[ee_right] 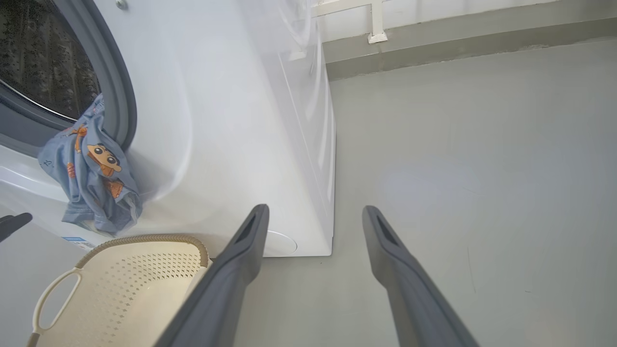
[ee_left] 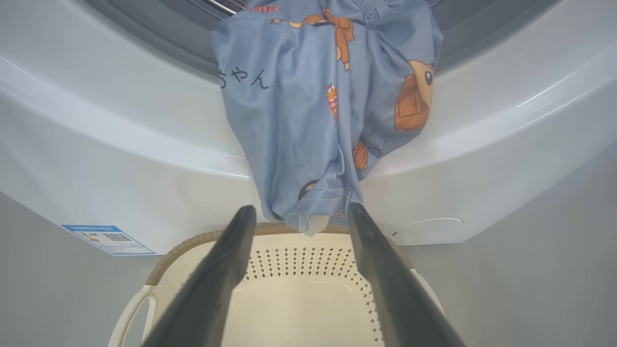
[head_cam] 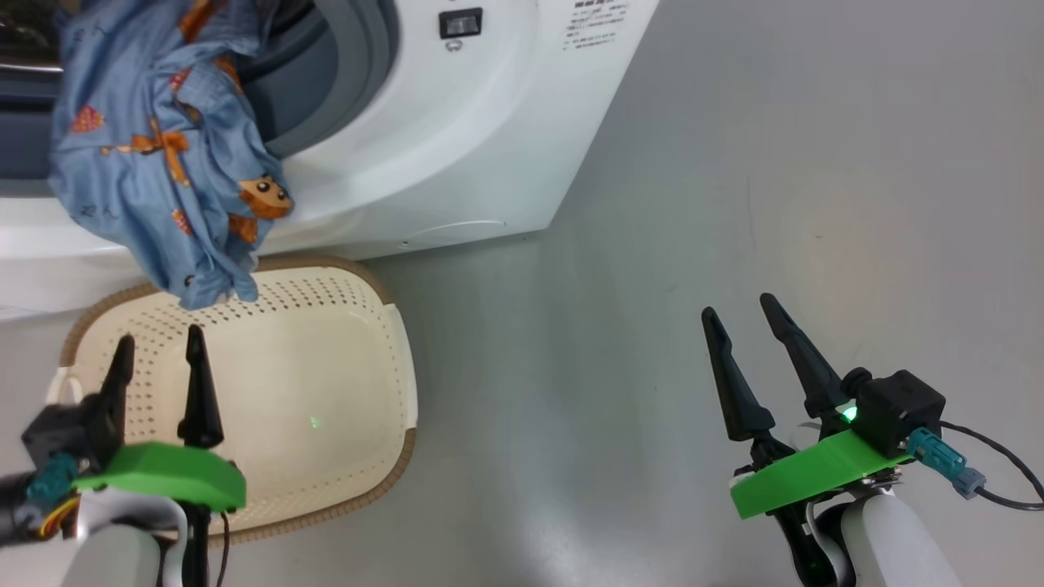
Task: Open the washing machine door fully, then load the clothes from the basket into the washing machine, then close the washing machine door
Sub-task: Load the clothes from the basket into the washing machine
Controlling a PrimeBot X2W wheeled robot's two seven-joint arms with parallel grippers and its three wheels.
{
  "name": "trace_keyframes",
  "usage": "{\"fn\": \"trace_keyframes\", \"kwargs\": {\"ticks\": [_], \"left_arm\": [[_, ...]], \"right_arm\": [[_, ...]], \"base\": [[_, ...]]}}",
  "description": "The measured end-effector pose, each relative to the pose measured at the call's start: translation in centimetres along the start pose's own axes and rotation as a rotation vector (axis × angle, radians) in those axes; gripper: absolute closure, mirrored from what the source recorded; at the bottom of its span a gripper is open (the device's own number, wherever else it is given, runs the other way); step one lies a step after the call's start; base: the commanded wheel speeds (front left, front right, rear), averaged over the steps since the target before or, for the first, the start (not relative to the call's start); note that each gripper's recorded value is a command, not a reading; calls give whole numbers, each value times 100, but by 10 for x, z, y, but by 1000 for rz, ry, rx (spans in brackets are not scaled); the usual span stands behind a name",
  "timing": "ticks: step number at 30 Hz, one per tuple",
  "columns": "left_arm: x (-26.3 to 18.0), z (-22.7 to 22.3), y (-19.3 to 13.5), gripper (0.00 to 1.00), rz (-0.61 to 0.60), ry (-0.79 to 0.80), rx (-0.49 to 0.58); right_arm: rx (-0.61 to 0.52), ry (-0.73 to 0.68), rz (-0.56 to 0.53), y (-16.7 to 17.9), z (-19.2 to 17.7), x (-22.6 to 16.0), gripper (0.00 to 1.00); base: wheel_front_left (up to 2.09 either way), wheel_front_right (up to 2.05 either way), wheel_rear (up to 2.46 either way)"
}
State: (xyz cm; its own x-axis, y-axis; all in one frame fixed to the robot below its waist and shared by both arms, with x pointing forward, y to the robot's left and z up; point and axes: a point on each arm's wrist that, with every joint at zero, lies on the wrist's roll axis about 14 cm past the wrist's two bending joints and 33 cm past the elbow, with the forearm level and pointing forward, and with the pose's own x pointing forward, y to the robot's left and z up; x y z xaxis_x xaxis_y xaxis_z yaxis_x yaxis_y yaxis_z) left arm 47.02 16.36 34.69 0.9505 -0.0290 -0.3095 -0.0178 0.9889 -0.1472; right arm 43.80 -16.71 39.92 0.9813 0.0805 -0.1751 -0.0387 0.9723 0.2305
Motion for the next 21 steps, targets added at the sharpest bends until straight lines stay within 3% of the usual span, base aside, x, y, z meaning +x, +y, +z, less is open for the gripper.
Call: {"fn": "trace_keyframes", "kwargs": {"ticks": [21], "left_arm": [[64,-29,-30,0,-92,72,-17]], "right_arm": [[-35,56,-41,-19,-21,4,0]], "base": [[0,0,0]]}}
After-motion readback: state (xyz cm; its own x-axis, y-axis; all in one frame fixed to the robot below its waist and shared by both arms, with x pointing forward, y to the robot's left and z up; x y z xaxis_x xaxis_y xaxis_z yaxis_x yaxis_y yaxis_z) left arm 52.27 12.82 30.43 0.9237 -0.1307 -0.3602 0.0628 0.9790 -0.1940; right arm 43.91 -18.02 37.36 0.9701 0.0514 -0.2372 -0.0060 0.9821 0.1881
